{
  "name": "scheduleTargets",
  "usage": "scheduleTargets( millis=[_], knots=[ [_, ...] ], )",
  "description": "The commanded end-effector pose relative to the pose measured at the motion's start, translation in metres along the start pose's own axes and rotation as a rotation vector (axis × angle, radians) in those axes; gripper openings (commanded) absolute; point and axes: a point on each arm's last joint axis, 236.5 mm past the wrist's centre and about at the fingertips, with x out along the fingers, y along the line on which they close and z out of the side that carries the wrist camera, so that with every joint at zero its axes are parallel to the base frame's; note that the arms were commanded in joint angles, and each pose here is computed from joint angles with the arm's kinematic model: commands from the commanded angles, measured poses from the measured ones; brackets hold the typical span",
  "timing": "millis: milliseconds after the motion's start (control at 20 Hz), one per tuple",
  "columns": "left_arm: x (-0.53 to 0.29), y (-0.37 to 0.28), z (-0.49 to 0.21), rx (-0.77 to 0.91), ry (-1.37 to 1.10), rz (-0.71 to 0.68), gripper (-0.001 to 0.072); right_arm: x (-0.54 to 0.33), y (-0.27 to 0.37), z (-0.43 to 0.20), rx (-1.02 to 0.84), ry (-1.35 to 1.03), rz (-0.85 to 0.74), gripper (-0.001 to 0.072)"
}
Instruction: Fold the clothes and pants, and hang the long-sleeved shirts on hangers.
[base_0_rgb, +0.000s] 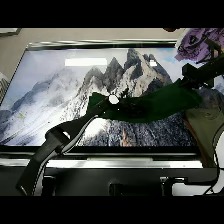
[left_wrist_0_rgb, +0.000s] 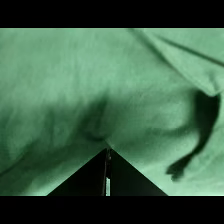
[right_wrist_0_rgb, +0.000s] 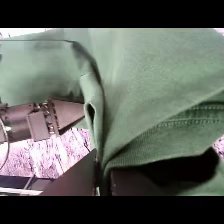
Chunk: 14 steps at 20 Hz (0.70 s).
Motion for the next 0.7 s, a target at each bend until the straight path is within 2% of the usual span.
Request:
scheduleTargets(
  millis=[0, 200, 500, 650],
  knots=[
    [-0.008, -0.004, 0.004, -0.025, 0.013, -0.019, 0.0014, -0.002, 0.003, -0.002, -0.001, 0.001, 0.007, 0.0024],
    [-0.082, -0.001, 0.044, 0.042, -0.014, 0.05, 0.0013, -0.001, 0.026, -0.004, 0.013, 0.01, 0.081, 0.0024],
    [-0.296, 0.037, 0.11, 0.103, -0.226, 0.417, 0.0014, 0.026, 0.101, -0.009, -0.054, -0.023, 0.09, 0.0024],
    [-0.411, 0.063, 0.117, 0.063, -0.336, 0.583, 0.0016, 0.045, 0.148, -0.02, -0.07, -0.014, 0.129, 0.0024]
  ],
)
